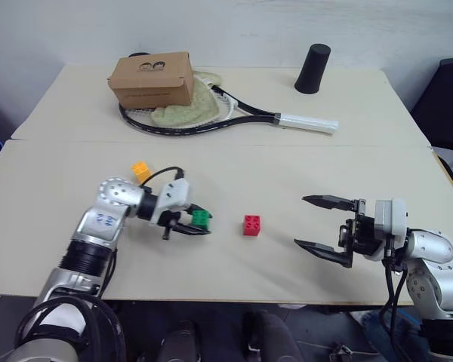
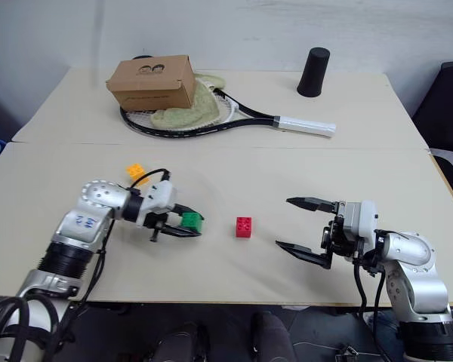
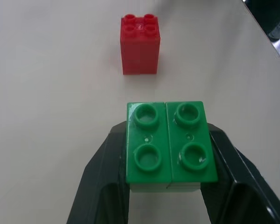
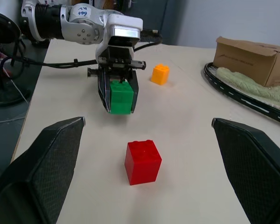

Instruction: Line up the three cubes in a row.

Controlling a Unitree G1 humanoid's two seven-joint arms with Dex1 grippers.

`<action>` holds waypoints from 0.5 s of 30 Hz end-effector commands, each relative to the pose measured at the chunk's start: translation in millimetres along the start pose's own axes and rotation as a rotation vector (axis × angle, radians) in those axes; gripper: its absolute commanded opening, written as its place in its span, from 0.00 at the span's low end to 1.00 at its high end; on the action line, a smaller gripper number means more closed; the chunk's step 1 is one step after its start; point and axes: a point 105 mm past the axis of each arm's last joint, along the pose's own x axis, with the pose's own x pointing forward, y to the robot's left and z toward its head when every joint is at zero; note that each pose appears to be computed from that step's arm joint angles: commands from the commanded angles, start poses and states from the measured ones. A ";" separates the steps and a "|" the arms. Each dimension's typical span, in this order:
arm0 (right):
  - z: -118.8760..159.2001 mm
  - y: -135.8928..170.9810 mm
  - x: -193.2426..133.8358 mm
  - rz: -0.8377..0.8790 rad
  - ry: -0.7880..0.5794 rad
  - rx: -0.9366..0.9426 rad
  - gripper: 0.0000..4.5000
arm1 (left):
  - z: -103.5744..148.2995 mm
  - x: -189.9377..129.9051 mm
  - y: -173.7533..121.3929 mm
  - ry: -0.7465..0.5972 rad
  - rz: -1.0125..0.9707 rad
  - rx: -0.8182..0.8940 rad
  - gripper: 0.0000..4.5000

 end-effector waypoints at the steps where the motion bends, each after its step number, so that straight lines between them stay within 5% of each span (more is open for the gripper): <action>1: 5.3 0.3 0.2 -0.006 -0.021 -0.029 1.00 | -1.8 9.8 3.6 0.089 0.006 0.047 0.34; 15: -0.4 4.4 0.6 -0.035 -0.038 -0.026 1.00 | -5.9 20.0 0.7 0.123 -0.019 0.029 0.34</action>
